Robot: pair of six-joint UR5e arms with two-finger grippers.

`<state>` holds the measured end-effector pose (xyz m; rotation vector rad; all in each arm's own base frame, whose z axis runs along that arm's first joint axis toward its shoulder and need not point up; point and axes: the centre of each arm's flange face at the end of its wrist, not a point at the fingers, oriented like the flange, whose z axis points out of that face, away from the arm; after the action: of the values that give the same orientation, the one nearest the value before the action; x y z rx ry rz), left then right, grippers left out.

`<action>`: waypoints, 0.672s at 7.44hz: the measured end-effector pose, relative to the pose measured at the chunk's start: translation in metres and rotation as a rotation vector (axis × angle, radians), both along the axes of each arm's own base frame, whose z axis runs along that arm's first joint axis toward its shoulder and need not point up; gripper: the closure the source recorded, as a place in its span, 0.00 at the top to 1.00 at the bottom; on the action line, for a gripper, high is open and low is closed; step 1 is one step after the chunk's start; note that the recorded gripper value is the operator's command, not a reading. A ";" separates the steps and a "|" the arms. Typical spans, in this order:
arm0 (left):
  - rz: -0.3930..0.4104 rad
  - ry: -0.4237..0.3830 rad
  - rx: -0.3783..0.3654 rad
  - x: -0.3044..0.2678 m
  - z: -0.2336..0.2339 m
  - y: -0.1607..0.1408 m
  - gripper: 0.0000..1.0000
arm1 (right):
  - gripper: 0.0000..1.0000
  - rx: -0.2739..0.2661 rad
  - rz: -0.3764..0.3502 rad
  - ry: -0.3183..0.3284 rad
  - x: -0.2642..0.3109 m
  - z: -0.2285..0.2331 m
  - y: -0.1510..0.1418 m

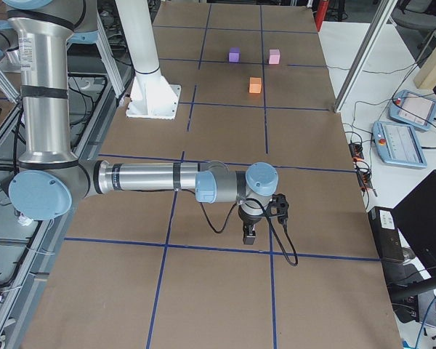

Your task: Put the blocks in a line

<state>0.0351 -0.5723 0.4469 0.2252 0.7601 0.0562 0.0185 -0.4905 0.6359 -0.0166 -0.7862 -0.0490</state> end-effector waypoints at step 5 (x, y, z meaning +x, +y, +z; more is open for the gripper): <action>0.102 0.137 -0.047 0.241 -0.176 0.022 1.00 | 1.00 0.001 -0.001 0.000 0.000 0.000 0.000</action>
<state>0.2763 -0.5506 0.2708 0.1469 0.9077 0.1202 0.0185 -0.4906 0.6358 -0.0161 -0.7862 -0.0501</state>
